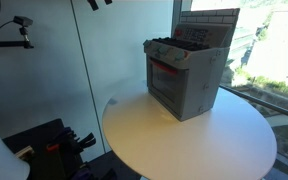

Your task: Turn the knob on the far right to the right.

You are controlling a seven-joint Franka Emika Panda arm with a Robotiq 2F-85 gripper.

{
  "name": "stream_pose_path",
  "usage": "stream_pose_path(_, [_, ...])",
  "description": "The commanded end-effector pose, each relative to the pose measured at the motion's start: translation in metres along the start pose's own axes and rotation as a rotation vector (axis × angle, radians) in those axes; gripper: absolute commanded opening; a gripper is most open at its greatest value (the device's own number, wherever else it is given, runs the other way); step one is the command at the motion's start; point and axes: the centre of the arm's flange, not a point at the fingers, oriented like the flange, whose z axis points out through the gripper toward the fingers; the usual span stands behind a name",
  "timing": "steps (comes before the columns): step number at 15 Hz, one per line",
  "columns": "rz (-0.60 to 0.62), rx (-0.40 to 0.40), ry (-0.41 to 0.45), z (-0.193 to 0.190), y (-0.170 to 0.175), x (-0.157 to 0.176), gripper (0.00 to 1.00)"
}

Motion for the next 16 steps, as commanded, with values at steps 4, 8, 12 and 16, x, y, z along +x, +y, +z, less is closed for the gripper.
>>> stream_pose_path(4, [0.116,-0.073,0.089,0.000,0.040,0.045,1.00])
stream_pose_path(8, [0.169,-0.090,0.120,0.011,0.062,0.060,1.00])
stream_pose_path(12, [0.216,-0.117,0.133,0.031,0.089,0.073,1.00])
stream_pose_path(16, [0.259,-0.121,0.129,0.046,0.108,0.079,1.00])
